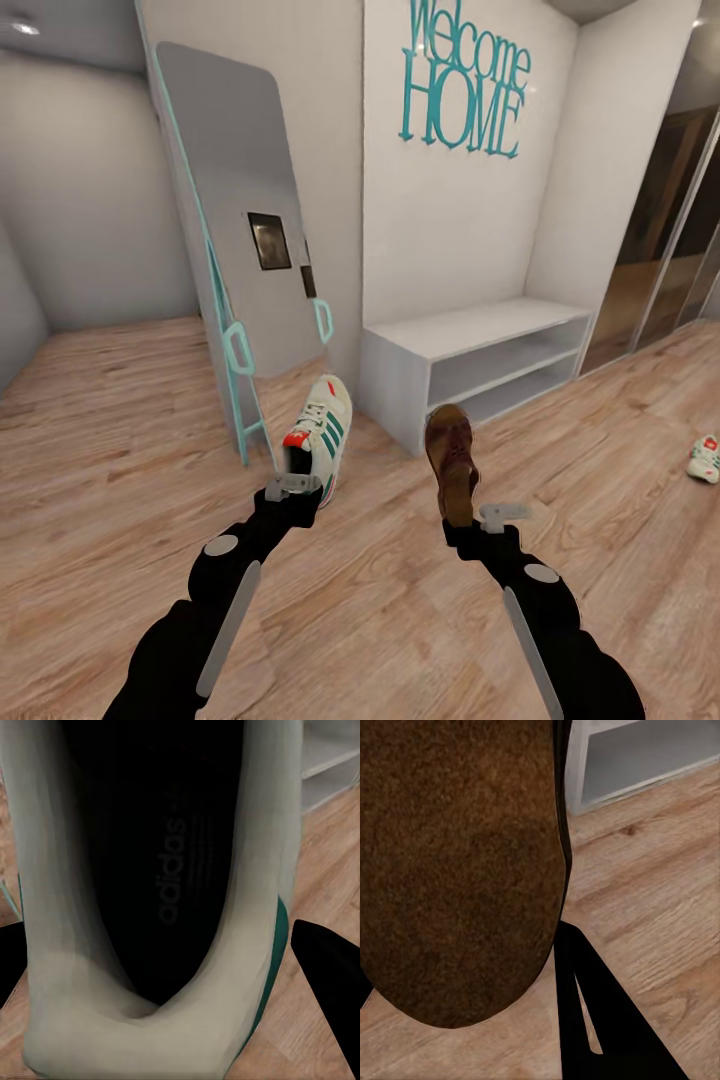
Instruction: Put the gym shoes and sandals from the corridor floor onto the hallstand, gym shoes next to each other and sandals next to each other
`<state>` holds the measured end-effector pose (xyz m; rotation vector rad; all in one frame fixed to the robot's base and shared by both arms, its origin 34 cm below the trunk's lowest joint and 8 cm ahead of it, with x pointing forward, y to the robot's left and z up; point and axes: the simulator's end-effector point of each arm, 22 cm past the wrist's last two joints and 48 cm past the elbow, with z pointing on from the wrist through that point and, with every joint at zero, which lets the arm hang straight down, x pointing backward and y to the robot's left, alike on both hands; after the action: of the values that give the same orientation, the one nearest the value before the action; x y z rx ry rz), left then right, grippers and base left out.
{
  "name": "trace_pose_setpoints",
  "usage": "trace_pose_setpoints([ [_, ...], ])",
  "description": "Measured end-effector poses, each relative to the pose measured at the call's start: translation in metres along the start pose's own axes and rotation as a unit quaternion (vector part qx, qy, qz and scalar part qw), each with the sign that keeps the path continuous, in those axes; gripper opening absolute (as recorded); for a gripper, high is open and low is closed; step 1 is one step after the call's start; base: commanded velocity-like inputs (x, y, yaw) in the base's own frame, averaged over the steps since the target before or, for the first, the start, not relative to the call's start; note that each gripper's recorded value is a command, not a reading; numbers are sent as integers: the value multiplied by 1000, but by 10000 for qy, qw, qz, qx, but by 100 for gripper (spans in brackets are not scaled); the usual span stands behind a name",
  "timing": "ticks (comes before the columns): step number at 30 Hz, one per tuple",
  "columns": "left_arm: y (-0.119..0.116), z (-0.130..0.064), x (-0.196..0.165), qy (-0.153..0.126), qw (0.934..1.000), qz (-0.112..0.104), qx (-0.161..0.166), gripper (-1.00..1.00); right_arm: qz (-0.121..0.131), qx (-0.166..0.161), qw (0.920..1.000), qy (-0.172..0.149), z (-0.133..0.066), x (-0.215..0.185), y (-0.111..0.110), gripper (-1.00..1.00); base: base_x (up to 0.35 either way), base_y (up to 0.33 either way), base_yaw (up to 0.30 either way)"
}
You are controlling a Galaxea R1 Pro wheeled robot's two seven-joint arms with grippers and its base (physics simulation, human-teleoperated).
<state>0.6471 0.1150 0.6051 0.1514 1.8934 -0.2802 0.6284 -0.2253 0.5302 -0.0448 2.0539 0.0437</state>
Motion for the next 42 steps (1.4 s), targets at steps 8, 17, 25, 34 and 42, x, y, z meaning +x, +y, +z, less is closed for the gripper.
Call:
trace_pose_setpoints([
  [8, -1, -2, -4, -37, 10000, 10, 1, -100, -2, 0, 10000, -39, -2, -4, 0, -100, 0, 0, 246],
  [17, -1, -4, -8, -76, 10000, 22, 2, -100, -3, 0, 10000, -78, -4, -7, 0, -100, -150, 0, 246],
  [25, -2, -6, -12, -116, 9999, 32, 4, -100, -6, 2, 9999, -120, -7, -11, 0, -100, -104, 0, 246],
  [34, -3, -9, -16, -158, 9999, 44, 5, -100, -8, 2, 9999, -165, -9, -16, 0, -100, -2, 0, 246],
  [42, -4, -11, -20, -195, 9998, 55, 6, -100, -5, 0, 9998, -195, -11, -18, 0, -100, -50, 0, 246],
])
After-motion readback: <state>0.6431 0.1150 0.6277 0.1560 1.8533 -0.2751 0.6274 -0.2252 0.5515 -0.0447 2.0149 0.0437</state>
